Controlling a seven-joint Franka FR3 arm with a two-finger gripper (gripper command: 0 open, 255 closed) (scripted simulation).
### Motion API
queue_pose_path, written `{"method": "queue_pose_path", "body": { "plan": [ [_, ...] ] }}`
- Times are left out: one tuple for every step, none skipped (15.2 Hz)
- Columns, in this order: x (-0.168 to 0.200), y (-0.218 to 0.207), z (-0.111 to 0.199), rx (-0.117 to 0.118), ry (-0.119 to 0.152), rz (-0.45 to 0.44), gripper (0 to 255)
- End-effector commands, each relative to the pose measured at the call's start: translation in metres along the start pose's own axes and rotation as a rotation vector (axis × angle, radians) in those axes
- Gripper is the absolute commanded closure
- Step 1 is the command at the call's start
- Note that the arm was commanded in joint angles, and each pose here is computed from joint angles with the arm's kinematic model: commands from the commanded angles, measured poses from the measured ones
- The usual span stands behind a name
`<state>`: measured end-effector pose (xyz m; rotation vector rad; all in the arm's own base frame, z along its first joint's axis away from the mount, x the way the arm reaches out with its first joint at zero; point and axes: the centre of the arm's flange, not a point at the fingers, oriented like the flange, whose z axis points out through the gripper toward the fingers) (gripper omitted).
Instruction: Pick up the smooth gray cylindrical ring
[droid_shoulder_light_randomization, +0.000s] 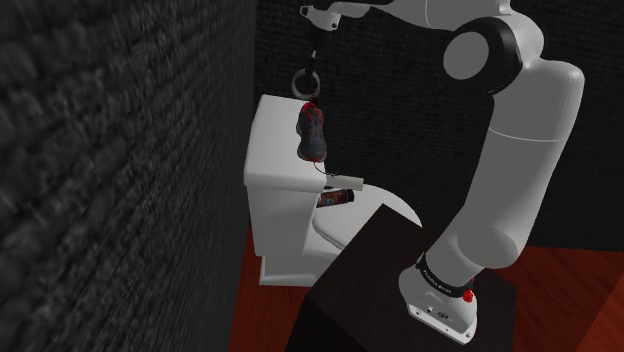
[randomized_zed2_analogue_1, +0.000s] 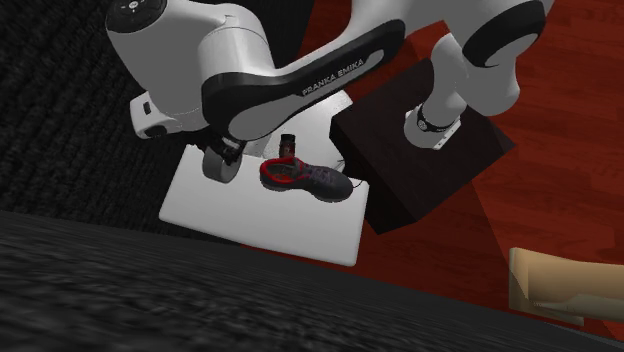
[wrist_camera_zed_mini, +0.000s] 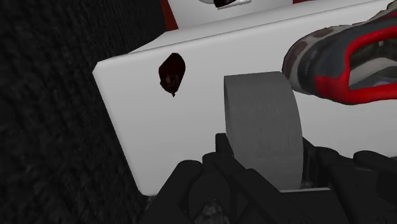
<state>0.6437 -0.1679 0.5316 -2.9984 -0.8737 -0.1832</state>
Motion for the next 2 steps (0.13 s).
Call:
{"method": "queue_pose_path", "body": {
  "plan": [
    [0.0009,-0.0013,-0.0052,0.000,0.000,0.000,255],
    [0.0009,-0.0013,-0.0052,0.000,0.000,0.000,255]
  ]
}}
